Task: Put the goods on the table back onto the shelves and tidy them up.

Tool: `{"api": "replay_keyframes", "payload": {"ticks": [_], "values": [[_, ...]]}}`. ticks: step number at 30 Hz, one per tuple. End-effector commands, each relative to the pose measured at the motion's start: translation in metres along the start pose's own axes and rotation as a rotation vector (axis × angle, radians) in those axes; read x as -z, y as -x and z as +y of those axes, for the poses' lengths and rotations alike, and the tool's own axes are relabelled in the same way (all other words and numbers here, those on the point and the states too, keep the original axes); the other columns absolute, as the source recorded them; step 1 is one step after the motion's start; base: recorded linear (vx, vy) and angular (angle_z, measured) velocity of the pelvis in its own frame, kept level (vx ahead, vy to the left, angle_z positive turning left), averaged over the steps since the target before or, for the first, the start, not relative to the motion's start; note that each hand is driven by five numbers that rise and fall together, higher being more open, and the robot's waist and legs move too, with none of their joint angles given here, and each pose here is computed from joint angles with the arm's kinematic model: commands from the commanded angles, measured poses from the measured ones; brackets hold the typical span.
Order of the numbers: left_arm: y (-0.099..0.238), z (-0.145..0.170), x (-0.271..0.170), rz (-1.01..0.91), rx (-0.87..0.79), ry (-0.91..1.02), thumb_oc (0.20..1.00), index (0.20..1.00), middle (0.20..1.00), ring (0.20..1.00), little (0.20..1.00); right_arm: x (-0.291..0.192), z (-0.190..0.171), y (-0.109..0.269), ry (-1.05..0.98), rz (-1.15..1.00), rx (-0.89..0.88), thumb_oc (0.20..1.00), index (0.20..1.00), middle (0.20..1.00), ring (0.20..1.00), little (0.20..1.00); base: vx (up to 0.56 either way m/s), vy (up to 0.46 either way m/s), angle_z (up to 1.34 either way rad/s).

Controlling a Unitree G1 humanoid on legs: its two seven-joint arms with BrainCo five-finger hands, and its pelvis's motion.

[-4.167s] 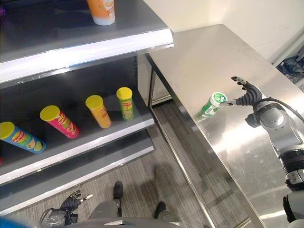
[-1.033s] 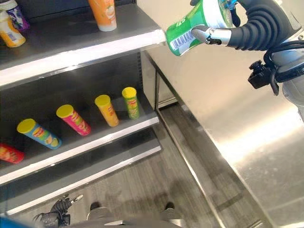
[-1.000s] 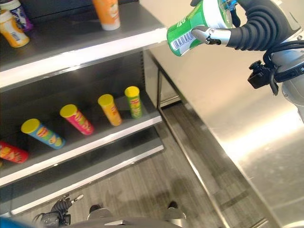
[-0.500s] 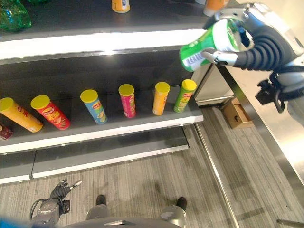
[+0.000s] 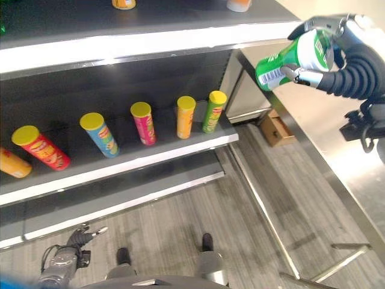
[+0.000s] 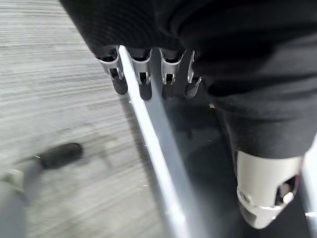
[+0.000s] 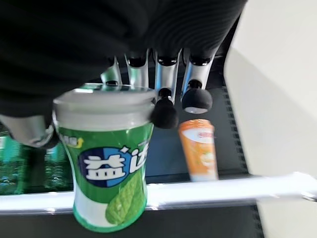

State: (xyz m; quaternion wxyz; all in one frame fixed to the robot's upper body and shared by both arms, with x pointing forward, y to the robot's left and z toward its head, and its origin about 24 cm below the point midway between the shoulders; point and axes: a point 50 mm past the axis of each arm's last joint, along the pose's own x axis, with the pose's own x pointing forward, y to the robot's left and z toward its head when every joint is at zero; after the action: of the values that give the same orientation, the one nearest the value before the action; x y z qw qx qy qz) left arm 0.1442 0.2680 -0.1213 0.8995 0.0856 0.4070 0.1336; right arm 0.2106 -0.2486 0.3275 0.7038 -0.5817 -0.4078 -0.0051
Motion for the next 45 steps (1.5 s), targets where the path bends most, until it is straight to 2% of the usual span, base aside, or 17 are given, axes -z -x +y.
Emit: {"api": "replay_keyframes", "payload": {"ticks": [1, 11, 21, 33, 35, 45], "values": [[-0.005, 0.02, -0.015, -0.045, -0.042, -0.029, 1.0, 1.0, 1.0, 1.0, 1.0, -0.011, -0.02, -0.009, 0.02, -0.082, 0.101, 0.2, 0.2, 0.2, 0.2, 0.2, 0.12, -0.083, 0.12], [0.002, 0.021, 0.004, 0.009, -0.034, -0.011, 1.0, 1.0, 1.0, 1.0, 1.0, -0.034, -0.018, -0.034, 0.026, -0.228, 0.091, 0.2, 0.2, 0.2, 0.2, 0.2, 0.07, -0.037, 0.09], [0.006, 0.034, 0.015, 0.047, -0.066, -0.019, 1.0, 1.0, 1.0, 1.0, 1.0, -0.058, -0.007, -0.072, 0.082, -0.356, -0.028, 0.2, 0.2, 0.2, 0.2, 0.2, 0.04, -0.017, 0.12], [0.013, 0.048, 0.03, 0.101, -0.1, -0.021, 1.0, 1.0, 1.0, 1.0, 1.0, -0.013, -0.006, -0.103, 0.144, -0.135, -0.092, 0.2, 0.2, 0.2, 0.2, 0.2, 0.02, -0.04, 0.11], [0.013, 0.05, 0.03, 0.101, -0.104, -0.022, 1.0, 1.0, 1.0, 1.0, 1.0, 0.012, -0.004, -0.112, 0.114, -0.014, -0.111, 0.2, 0.2, 0.2, 0.2, 0.2, 0.01, -0.068, 0.15], [0.016, 0.053, 0.037, 0.122, -0.092, -0.032, 1.0, 1.0, 1.0, 1.0, 1.0, 0.041, 0.004, -0.127, 0.067, 0.13, -0.16, 0.2, 0.2, 0.2, 0.2, 0.2, 0.0, -0.028, 0.07]]}}
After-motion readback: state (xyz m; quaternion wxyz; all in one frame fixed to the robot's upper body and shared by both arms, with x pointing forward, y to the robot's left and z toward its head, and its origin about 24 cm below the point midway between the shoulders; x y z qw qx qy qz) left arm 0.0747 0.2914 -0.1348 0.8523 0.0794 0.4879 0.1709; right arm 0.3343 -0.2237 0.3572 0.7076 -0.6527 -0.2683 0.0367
